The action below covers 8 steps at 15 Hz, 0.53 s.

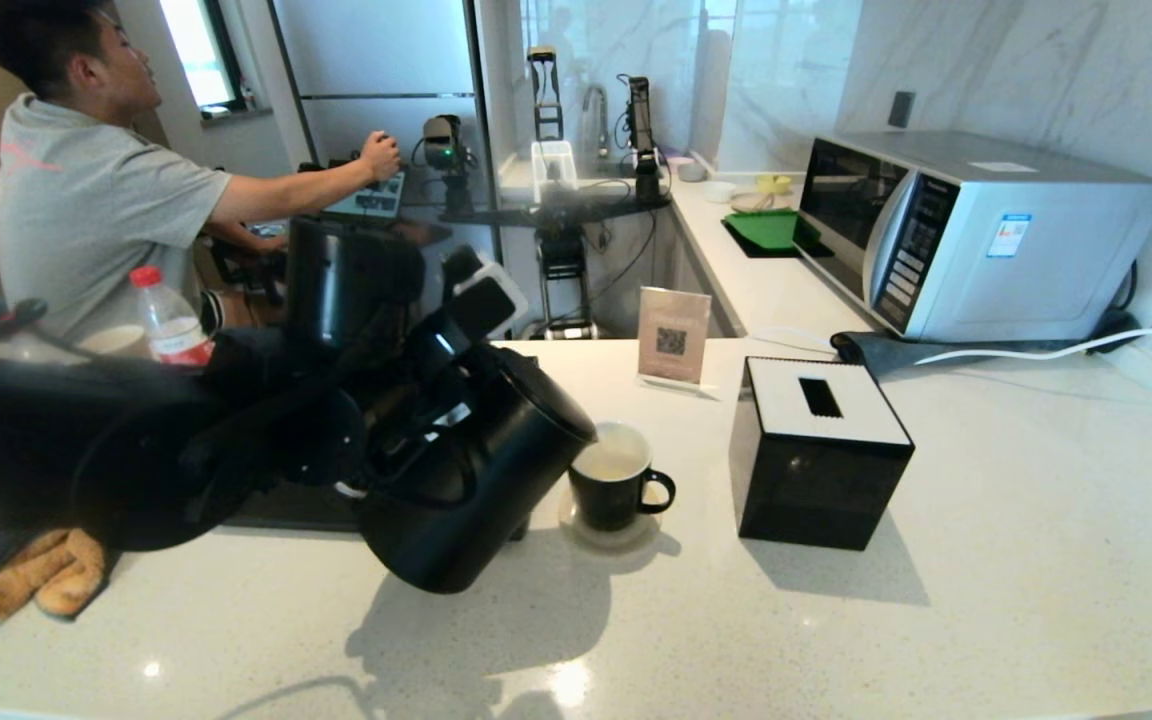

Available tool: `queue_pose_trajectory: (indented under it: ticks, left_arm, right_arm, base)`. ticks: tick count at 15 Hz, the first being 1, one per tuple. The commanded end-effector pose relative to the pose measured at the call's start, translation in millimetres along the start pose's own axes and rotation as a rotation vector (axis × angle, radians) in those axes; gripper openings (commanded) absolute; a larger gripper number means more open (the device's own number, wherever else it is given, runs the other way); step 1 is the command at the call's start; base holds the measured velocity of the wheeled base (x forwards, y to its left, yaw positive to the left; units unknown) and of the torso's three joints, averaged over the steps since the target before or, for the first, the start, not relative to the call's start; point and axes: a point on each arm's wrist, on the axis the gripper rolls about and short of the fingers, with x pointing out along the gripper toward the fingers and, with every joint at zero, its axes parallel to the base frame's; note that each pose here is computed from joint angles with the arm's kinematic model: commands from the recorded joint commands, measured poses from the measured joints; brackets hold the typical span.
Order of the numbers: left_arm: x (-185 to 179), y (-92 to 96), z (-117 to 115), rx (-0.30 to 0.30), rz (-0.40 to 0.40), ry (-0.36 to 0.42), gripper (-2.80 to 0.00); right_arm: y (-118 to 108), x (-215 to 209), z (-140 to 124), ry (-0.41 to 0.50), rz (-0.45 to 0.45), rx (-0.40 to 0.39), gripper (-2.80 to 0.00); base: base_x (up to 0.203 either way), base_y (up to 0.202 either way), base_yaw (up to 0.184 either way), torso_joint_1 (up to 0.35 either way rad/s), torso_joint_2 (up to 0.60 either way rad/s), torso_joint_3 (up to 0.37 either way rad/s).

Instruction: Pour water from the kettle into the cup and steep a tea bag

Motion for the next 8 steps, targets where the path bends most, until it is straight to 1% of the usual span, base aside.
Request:
queue_pose_trajectory:
  ticks: [1, 8]
  left_arm:
    - [-0.6, 0.7, 0.9, 0.001, 0.005, -0.002, -2.80]
    - [-0.9, -0.5, 1.7, 0.003, 0.002, -0.004, -2.80]
  right_arm:
    - [0.0, 0.1, 0.2, 0.001, 0.000, 0.000, -2.80]
    - [0.0, 0.2, -0.3, 0.003, 0.000, 0.000, -2.80]
  base:
    - [0.000, 0.000, 0.000, 0.000, 0.00, 0.000]
    - [0.000, 0.000, 0.000, 0.000, 0.00, 0.000]
